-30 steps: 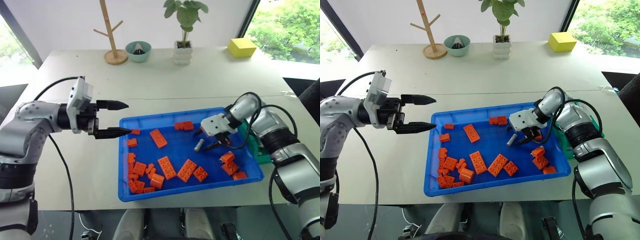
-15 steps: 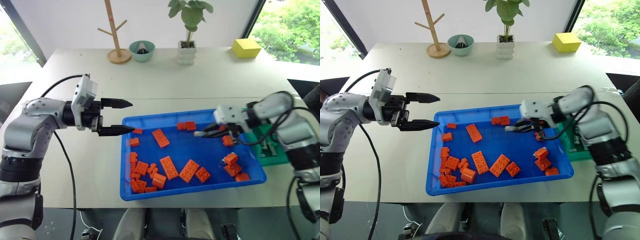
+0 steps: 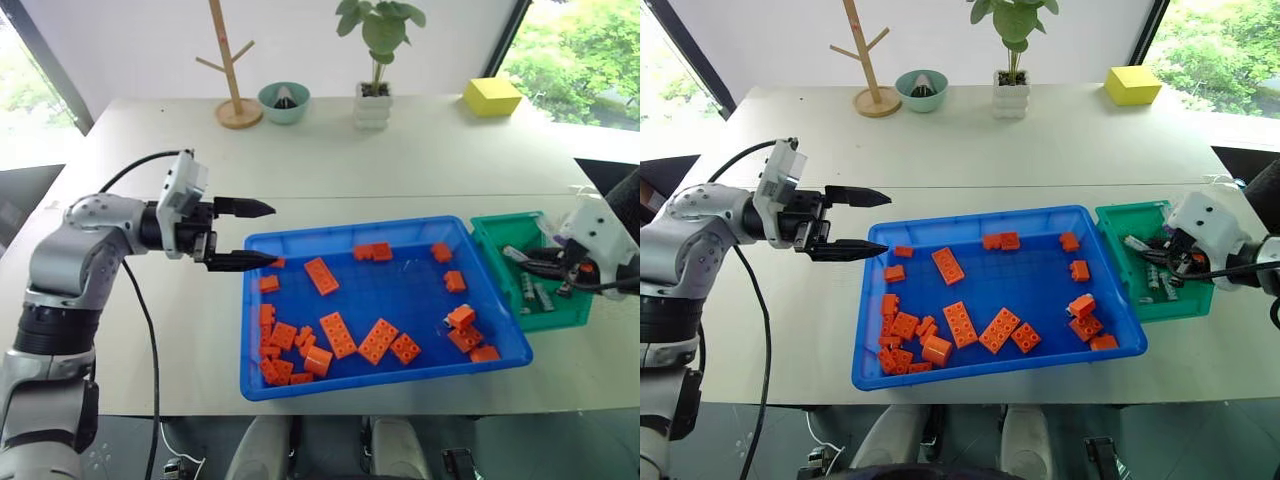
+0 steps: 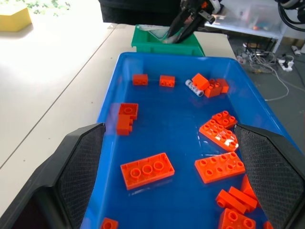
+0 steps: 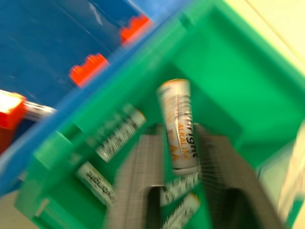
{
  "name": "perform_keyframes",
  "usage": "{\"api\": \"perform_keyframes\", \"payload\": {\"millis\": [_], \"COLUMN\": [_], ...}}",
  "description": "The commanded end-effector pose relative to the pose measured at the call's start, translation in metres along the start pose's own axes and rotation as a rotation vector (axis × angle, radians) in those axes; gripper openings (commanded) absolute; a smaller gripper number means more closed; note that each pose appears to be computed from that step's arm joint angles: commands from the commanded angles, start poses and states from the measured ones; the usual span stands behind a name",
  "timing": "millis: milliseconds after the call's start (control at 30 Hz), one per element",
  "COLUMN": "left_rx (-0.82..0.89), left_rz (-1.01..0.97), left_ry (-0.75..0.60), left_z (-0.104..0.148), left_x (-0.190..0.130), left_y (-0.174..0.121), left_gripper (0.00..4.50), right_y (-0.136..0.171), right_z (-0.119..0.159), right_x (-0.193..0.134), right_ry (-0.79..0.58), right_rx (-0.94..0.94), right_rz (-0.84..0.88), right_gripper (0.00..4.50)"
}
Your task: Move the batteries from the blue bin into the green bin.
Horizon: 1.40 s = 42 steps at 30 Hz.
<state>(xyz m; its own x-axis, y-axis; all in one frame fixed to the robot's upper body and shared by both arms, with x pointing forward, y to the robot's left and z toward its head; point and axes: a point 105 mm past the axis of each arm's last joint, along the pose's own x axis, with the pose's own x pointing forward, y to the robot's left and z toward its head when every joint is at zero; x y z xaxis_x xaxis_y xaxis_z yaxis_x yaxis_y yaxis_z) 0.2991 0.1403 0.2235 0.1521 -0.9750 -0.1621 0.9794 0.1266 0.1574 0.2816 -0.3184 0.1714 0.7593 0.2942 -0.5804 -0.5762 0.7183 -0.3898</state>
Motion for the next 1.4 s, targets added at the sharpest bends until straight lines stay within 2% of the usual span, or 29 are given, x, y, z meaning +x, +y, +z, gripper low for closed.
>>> {"api": "perform_keyframes", "payload": {"millis": [33, 67, 233, 367, 467, 600, 833, 1067, 1400], "left_rx": [0.041, 0.040, 0.035, 0.027, 0.025, 0.024, 0.022, 0.023, 0.029], "left_rz": [-0.007, -0.008, -0.009, -0.005, -0.003, -0.001, 0.008, 0.011, 0.013], "left_ry": [-0.010, -0.011, -0.013, -0.013, -0.015, -0.016, -0.016, -0.021, -0.028], "left_z": [0.008, 0.008, 0.006, 0.004, 0.004, 0.004, 0.003, 0.004, 0.006], "left_x": [0.000, 0.000, 0.000, -0.001, 0.000, 0.001, 0.000, 0.001, 0.003], "left_y": [0.001, 0.001, 0.000, -0.002, -0.003, -0.003, -0.004, -0.002, 0.000], "left_gripper": [4.50, 4.50, 4.50, 4.50, 4.50, 4.50, 4.50, 4.50, 4.50], "right_y": [-0.009, -0.009, -0.006, 0.030, 0.061, 0.095, 0.108, 0.131, 0.135], "right_z": [0.012, 0.013, 0.037, 0.072, 0.077, 0.055, 0.027, 0.017, 0.001], "right_x": [-0.011, -0.012, -0.026, -0.025, -0.015, -0.001, 0.006, 0.011, 0.012], "right_ry": [-0.035, -0.037, -0.113, -0.228, -0.238, -0.162, -0.071, -0.025, 0.034], "right_rx": [-0.026, -0.017, 0.077, 0.173, 0.224, 0.289, 0.415, 0.407, 0.328], "right_rz": [-0.102, -0.115, -0.136, -0.016, 0.075, 0.157, 0.124, 0.142, 0.114], "right_gripper": [3.11, 3.60, 3.60, 3.60, 3.60, 3.60, 3.60, 3.60, 3.60]}}
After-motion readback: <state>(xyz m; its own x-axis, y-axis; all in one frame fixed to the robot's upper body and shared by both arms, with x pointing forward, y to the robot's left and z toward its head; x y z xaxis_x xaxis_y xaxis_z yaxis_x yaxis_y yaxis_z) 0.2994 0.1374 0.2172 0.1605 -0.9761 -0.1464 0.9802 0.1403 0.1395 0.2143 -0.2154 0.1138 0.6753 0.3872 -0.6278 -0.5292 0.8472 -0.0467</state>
